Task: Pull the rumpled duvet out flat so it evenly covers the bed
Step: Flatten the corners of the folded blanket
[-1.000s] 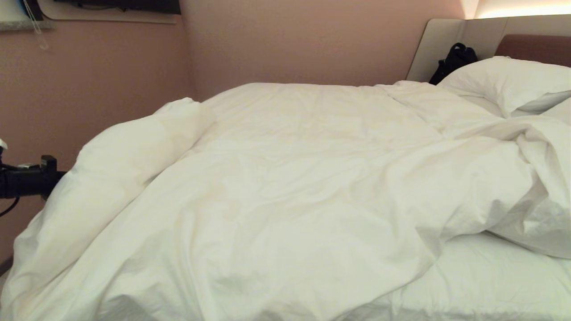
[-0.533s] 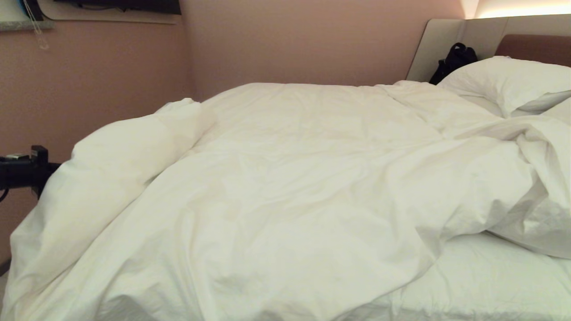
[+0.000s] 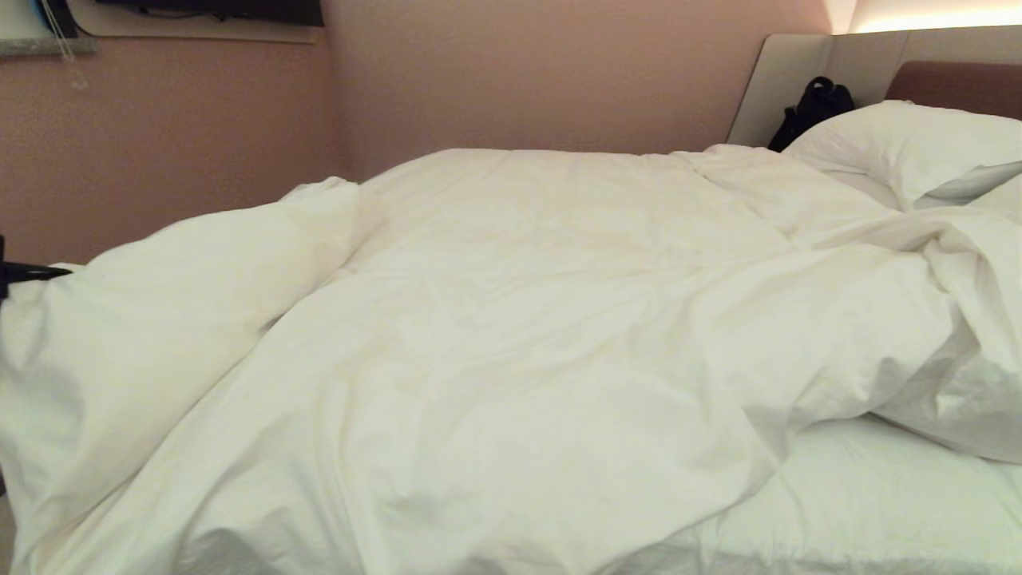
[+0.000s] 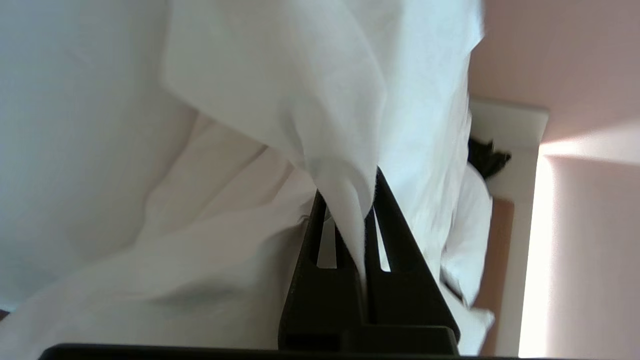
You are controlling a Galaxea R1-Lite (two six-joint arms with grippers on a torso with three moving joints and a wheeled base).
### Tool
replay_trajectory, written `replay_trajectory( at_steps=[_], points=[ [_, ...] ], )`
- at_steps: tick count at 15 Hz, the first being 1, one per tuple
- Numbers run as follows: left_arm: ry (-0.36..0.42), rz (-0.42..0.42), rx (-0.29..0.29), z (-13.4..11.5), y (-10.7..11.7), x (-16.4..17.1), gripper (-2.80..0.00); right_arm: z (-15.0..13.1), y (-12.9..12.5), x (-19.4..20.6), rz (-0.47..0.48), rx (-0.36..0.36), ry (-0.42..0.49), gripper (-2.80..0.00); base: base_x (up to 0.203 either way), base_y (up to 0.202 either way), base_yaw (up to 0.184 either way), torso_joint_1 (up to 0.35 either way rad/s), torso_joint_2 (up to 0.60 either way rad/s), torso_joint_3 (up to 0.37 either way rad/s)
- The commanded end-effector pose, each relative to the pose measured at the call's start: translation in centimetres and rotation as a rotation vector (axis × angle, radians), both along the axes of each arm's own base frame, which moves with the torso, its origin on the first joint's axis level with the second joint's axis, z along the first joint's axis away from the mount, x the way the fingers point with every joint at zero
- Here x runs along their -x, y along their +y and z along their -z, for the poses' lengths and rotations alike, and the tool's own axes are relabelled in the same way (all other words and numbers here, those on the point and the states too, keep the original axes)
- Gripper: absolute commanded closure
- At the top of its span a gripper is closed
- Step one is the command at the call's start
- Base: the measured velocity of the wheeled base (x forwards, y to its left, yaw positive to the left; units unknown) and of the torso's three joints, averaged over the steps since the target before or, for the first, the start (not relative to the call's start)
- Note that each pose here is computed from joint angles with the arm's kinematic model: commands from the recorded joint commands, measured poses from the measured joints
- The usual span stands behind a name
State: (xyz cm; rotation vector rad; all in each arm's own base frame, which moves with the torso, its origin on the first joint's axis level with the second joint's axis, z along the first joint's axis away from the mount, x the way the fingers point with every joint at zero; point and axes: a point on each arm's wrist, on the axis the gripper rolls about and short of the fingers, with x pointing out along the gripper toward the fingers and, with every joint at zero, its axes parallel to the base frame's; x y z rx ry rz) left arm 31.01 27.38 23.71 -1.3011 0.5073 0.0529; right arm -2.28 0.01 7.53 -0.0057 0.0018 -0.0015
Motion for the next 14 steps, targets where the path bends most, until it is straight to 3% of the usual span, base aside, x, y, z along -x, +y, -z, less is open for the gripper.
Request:
replay_trajectory(
  at_steps=[1, 7, 10, 11, 14],
  points=[
    [-0.040, -0.051, -0.050, -2.6, 0.1, 2.3, 0.00, 0.0, 0.0, 0.0, 0.000, 0.000, 0.000, 0.00, 0.000, 0.000, 0.000, 0.000, 0.00, 0.000],
    [0.076, -0.263, -0.278, -3.0, 0.5, 3.1, 0.00, 0.0, 0.0, 0.0, 0.000, 0.000, 0.000, 0.00, 0.000, 0.000, 0.000, 0.000, 0.00, 0.000],
    [0.109, -0.317, -0.340, -3.2, 0.4, 3.4, 0.00, 0.0, 0.0, 0.0, 0.000, 0.000, 0.000, 0.00, 0.000, 0.000, 0.000, 0.000, 0.00, 0.000],
    [0.127, -0.345, -0.384, -3.4, 0.4, 3.6, 0.00, 0.0, 0.0, 0.0, 0.000, 0.000, 0.000, 0.00, 0.000, 0.000, 0.000, 0.000, 0.00, 0.000],
    [0.127, -0.374, -0.408, -3.8, 1.0, 4.4, 0.00, 0.0, 0.0, 0.0, 0.000, 0.000, 0.000, 0.00, 0.000, 0.000, 0.000, 0.000, 0.00, 0.000]
  ],
)
